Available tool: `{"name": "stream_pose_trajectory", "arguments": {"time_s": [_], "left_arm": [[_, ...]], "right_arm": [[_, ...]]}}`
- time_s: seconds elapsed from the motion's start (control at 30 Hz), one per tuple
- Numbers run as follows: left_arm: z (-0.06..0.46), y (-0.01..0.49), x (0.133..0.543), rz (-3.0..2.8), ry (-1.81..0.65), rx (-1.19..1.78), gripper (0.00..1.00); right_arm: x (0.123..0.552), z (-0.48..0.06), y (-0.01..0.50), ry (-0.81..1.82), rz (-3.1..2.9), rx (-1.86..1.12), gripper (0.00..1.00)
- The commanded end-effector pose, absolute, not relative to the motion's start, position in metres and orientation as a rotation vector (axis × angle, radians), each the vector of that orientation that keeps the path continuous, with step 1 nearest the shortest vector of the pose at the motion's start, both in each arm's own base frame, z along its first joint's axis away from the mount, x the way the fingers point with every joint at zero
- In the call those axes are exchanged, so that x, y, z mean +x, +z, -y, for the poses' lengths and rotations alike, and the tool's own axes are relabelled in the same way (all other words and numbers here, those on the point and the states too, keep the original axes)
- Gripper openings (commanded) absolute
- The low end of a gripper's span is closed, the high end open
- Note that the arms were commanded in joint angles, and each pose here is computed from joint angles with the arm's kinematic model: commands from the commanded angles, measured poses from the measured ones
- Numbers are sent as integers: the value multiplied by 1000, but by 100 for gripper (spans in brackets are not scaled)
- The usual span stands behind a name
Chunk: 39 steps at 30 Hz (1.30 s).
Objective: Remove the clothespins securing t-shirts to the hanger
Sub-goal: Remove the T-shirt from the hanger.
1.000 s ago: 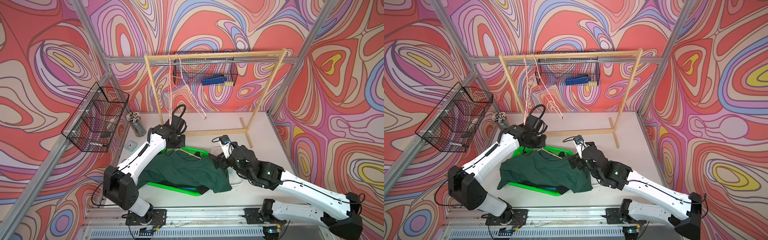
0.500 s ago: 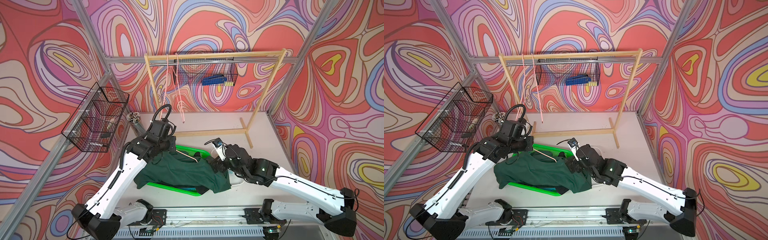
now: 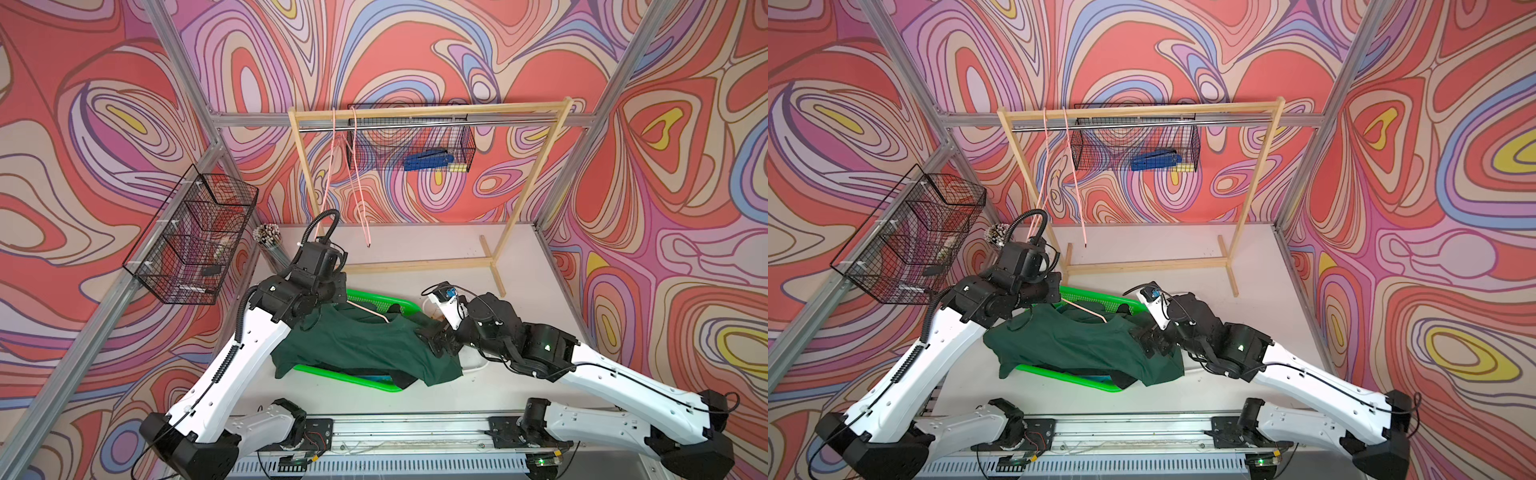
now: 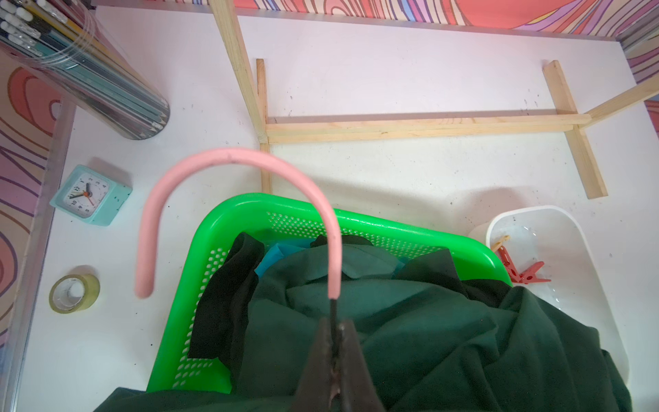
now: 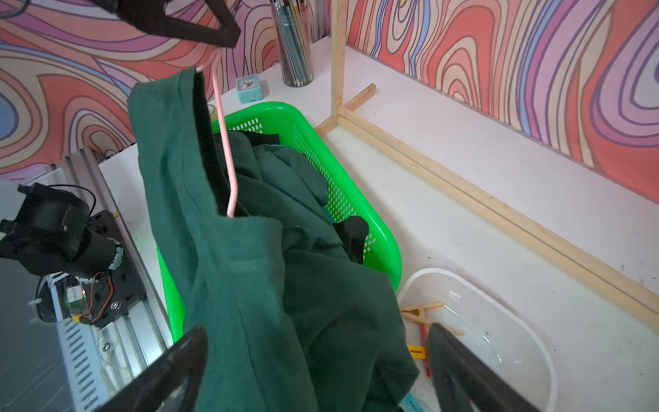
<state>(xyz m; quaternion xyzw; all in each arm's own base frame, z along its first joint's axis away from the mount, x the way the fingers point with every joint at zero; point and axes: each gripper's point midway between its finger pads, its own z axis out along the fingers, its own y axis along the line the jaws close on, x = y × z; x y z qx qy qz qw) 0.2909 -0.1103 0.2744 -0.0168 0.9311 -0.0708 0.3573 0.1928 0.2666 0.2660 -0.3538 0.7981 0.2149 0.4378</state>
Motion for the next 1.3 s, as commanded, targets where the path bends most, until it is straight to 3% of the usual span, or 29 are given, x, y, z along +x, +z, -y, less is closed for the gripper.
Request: {"name": "stream_pose_trajectory", "arguments": {"time_s": [0.0,0.17,0.37,0.7,1.27], "left_arm": [[99,283,288,-2378,-145,-79,0],[97,288,288,-2364,-144,-85,0],[94,296,285,-2340,-146,-93,0],[86,301,282,-2322,-114,-101,0],[70,326,269,-2232,-150,-180,0]], "right_arm": [[186,-268,251,561,-2031,-911,92],[184,-271,239,562,-2056,-937,81],[184,-278,221,566,-2090,-969,59],[191,-273,220,515,-2090,-935,0],[202,-237,222,356,-2116,-789,0]]}}
